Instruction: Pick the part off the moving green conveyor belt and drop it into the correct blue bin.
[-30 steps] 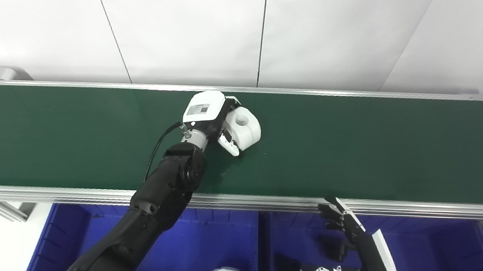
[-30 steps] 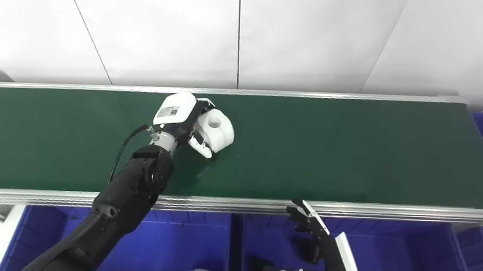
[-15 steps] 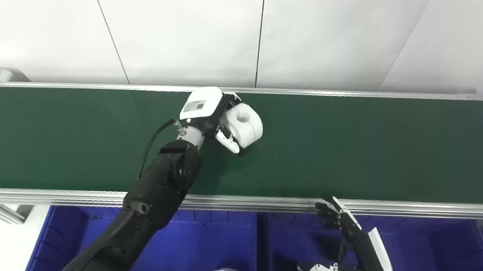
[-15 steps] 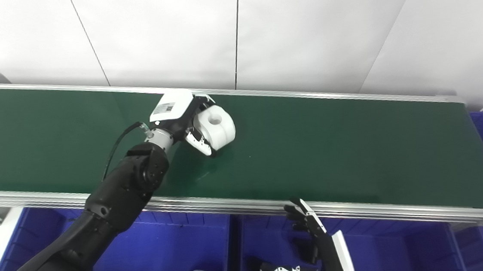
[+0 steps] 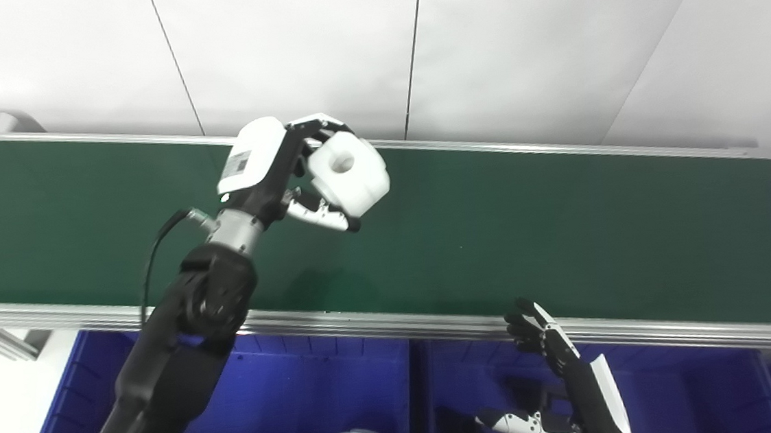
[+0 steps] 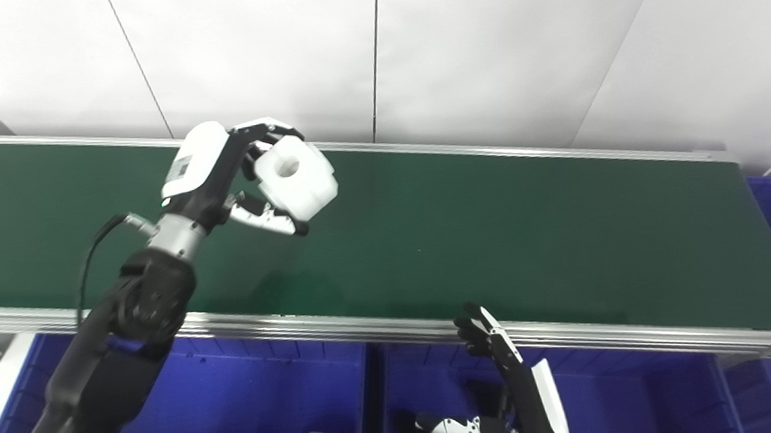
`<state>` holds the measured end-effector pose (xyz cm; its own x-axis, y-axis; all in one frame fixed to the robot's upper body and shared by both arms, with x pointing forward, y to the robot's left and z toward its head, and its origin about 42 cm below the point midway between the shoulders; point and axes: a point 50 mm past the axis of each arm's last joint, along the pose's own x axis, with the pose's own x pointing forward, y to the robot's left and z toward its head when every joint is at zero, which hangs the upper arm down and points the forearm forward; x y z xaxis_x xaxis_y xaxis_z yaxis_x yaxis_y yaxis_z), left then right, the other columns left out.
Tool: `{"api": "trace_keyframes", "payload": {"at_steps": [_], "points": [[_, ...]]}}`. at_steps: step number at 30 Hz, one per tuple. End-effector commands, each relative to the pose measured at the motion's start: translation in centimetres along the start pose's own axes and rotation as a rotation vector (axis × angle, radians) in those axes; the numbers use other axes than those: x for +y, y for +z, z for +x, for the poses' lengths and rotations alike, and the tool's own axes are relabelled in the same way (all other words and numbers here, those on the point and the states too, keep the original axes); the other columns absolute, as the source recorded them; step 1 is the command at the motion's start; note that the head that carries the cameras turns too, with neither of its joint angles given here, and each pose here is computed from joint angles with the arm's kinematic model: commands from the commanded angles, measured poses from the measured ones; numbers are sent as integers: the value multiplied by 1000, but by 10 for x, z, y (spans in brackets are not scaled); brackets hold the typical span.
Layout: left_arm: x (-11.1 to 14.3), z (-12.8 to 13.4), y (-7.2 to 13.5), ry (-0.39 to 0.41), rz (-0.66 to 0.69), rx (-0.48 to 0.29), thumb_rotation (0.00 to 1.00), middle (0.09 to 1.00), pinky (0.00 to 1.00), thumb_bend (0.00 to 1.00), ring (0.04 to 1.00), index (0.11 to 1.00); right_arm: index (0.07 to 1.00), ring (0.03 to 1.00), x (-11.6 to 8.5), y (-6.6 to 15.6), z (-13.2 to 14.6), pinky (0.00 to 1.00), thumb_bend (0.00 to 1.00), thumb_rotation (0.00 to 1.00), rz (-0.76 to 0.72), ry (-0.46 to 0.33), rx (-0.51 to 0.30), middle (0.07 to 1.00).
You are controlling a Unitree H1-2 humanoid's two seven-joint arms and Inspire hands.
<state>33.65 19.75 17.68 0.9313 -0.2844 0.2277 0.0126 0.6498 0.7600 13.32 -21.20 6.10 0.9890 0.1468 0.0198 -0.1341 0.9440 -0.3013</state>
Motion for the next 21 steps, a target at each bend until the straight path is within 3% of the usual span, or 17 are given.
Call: {"api": "trace_keyframes", "payload": {"at_steps": [1,5,11,21], "points": [[16,-8,8,42,0,-75,0,498,415,498,410,522,906,804,-6,11,5,751,862,287,9,-17,-35,830],[14,-31,-2,17,-21,-88,0,506,428,499,421,516,906,807,-8,15,8,749,866,277,19,-22,-28,828],[5,-74,-21,-104,-25,-57,0,505,426,499,420,513,898,804,-10,21,14,751,878,277,32,-24,-30,824],[-5,-138,-38,-200,-49,-42,0,515,451,501,431,489,883,789,-6,28,14,734,880,241,26,-36,-55,822]]}}
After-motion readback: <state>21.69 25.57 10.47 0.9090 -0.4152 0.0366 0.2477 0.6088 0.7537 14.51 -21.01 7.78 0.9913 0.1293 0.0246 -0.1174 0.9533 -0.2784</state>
